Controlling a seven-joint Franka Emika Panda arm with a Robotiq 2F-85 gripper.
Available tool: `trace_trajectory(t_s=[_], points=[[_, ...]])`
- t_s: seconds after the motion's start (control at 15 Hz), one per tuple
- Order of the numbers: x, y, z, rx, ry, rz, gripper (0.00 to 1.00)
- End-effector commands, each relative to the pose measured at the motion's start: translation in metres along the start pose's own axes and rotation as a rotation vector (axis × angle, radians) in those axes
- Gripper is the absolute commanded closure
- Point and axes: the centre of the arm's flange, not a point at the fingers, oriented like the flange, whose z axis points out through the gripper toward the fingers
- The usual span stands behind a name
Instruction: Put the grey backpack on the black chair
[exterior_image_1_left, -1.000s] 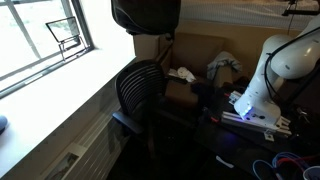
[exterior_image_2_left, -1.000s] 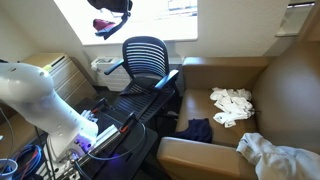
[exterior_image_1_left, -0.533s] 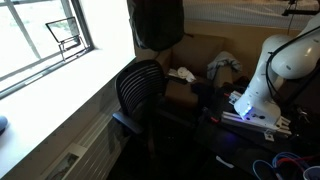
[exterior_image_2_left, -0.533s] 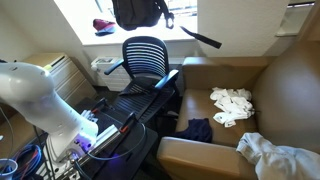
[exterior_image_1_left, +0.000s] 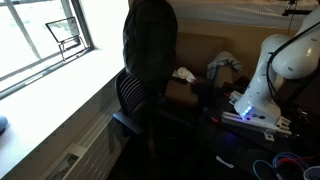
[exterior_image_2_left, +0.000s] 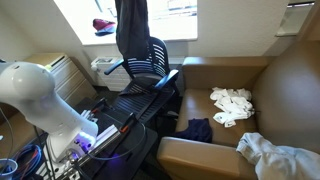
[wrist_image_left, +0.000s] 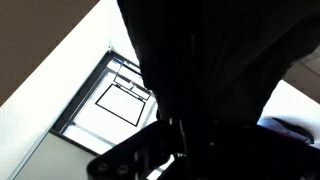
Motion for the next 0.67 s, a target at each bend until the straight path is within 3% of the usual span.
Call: trace_trajectory(t_s=[0.0,0.2,0.6], points=[[-0.001,-0.002,0.004,0.005,-0.007,-0.001,0.94],[0.001,-0.007,0.010,0.022,0.003,-0.013,0.98],[-0.013,-0.023,0.060,0.181,0.017,0.017,0.98]])
